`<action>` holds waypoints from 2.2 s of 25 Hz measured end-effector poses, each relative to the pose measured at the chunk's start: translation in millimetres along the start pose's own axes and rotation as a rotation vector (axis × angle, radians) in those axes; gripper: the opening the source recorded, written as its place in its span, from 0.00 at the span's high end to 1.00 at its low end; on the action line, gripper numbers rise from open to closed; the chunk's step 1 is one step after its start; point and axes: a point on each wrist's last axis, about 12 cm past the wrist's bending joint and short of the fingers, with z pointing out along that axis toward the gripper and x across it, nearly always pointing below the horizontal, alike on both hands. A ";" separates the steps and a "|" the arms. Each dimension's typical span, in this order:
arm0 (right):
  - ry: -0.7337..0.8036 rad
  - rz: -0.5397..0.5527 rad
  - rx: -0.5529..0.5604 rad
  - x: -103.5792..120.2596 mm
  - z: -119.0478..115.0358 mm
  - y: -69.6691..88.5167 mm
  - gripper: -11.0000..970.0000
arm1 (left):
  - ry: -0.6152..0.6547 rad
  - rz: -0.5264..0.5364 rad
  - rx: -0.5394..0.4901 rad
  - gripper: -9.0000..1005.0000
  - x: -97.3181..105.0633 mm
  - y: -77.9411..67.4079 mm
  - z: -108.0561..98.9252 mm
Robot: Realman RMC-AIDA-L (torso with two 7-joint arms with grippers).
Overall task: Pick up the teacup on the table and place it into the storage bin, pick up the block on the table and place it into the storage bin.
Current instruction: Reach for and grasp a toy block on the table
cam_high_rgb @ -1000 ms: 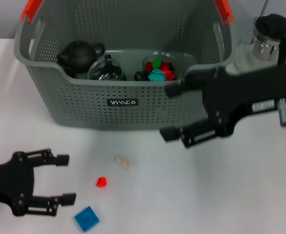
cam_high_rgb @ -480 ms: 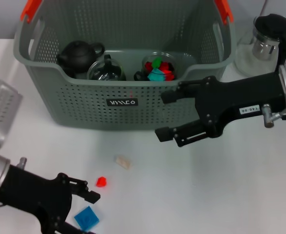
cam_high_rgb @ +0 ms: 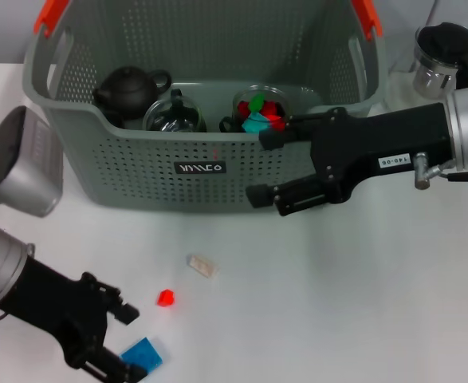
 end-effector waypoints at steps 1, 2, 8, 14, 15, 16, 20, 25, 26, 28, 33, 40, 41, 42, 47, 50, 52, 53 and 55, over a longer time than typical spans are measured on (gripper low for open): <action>-0.001 -0.002 0.003 -0.6 0.3 -0.6 0.02 | 0.022 -0.002 -0.006 0.13 0.1 -1.1 0.8; -0.002 -0.007 0.006 -1.1 0.5 -1.2 0.02 | 0.034 0.001 -0.010 0.13 0.1 -1.7 1.3; -0.007 -0.022 0.012 -3.2 3.9 -3.7 0.02 | 0.114 0.153 -0.060 0.13 -3.2 -0.6 3.3; 0.015 0.041 -0.036 1.3 10.7 -8.1 0.02 | 0.202 0.377 -0.071 0.13 -14.9 2.4 9.4; 0.022 0.061 -0.051 2.7 11.7 -8.1 0.02 | 0.225 0.419 -0.070 0.13 -18.8 2.5 11.3; 0.030 0.079 -0.066 3.7 12.6 -7.7 0.02 | 0.244 0.458 -0.064 0.13 -23.0 1.9 13.6; 0.064 0.130 -0.098 7.0 13.8 -5.9 0.02 | 0.316 0.614 -0.053 0.13 -38.5 -1.8 21.0; 0.078 0.201 -0.061 13.1 9.0 -11.5 0.02 | 0.381 0.776 -0.021 0.13 -51.3 -8.4 29.2; 0.069 0.214 -0.054 14.2 7.3 -12.9 0.02 | 0.391 0.799 -0.014 0.13 -53.1 -9.1 30.6; 0.055 0.237 -0.047 17.0 5.2 -14.8 0.02 | 0.417 0.846 0.001 0.13 -57.1 -10.7 34.3; 0.042 0.270 -0.040 22.0 2.6 -17.0 0.02 | 0.476 0.955 0.027 0.13 -65.4 -15.9 45.3; 0.055 0.290 -0.054 26.8 4.4 -16.0 0.02 | 0.514 1.048 0.054 0.13 -74.1 -23.3 57.1; 0.062 0.289 -0.062 27.5 5.1 -15.0 0.02 | 0.518 1.055 0.057 0.13 -75.0 -24.0 58.1; 0.071 0.286 -0.068 28.3 5.6 -14.1 0.02 | 0.520 1.060 0.060 0.13 -75.5 -24.4 58.8; 0.133 0.290 -0.077 37.6 10.6 -11.2 0.02 | 0.532 1.068 0.074 0.13 -75.5 -24.8 62.2; 0.173 0.290 -0.087 40.8 16.0 -9.8 0.02 | 0.536 1.070 0.083 0.14 -74.5 -25.2 64.3; 0.190 0.288 -0.094 40.6 19.1 -9.0 0.02 | 0.537 1.070 0.083 0.15 -74.3 -25.0 65.0; 0.195 0.286 -0.097 40.2 20.3 -8.7 0.02 | 0.537 1.070 0.084 0.16 -74.1 -24.8 65.6; 0.199 0.284 -0.101 39.7 21.5 -8.4 0.02 | 0.538 1.072 0.085 0.17 -73.8 -24.7 67.2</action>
